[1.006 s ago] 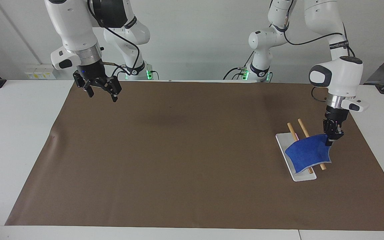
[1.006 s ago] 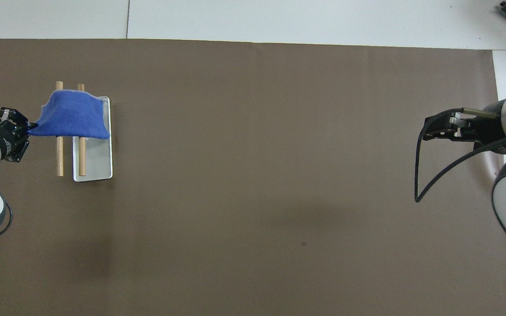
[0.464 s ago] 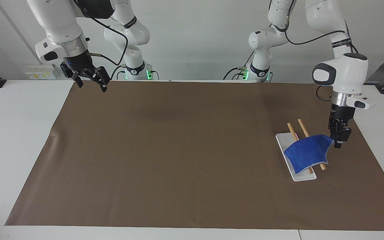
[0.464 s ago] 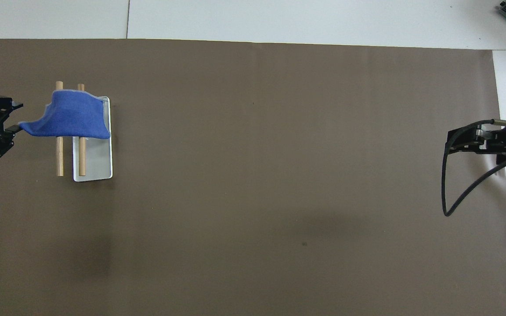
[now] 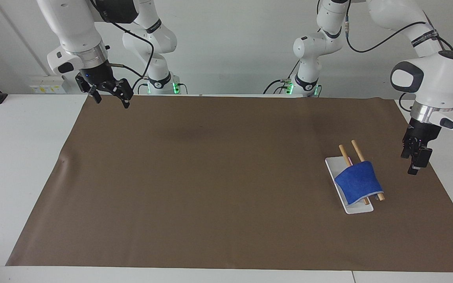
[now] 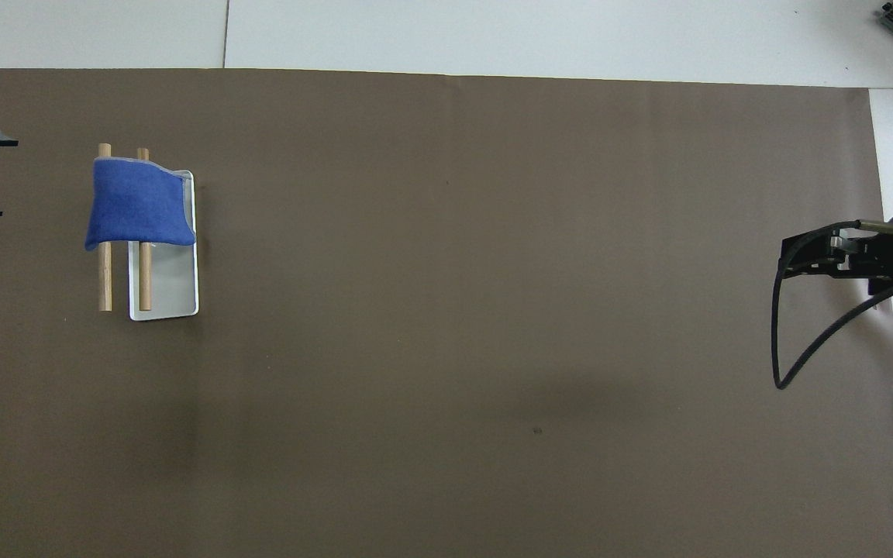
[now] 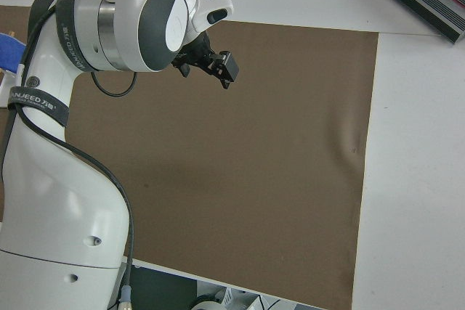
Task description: Right arm passes towel to left arm to hang
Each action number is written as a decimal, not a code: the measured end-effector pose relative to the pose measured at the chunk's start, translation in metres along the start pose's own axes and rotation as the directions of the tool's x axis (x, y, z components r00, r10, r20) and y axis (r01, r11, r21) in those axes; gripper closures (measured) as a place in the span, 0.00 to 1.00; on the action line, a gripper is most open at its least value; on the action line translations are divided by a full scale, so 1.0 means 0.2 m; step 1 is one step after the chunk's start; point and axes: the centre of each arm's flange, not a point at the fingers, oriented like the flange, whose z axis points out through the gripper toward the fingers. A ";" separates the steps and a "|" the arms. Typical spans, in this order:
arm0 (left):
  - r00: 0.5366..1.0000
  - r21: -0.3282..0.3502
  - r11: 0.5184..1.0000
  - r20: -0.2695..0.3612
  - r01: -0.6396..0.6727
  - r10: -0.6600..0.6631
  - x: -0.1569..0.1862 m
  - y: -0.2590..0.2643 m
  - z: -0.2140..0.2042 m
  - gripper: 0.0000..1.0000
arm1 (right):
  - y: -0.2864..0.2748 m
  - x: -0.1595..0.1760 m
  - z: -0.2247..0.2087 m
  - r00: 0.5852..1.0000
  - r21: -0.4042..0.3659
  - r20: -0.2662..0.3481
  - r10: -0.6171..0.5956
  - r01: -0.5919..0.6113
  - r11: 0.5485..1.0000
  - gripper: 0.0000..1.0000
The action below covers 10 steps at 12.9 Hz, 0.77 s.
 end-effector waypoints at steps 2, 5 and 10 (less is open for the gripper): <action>0.994 0.033 0.994 0.045 -0.101 0.099 -0.07 0.09 -0.11 0.00 | 0.01 -0.01 0.07 1.000 0.031 0.003 0.003 -0.004 1.000 0.00; 0.951 0.101 0.953 0.151 -0.284 0.268 -0.21 0.17 -0.34 0.00 | 0.00 -0.04 0.10 1.000 0.048 0.009 0.003 -0.003 0.999 0.00; 0.706 0.155 0.701 0.326 -0.696 0.628 -0.50 0.17 -0.65 0.00 | 0.07 -0.06 -0.04 1.000 0.005 -0.002 -0.029 0.029 1.000 0.00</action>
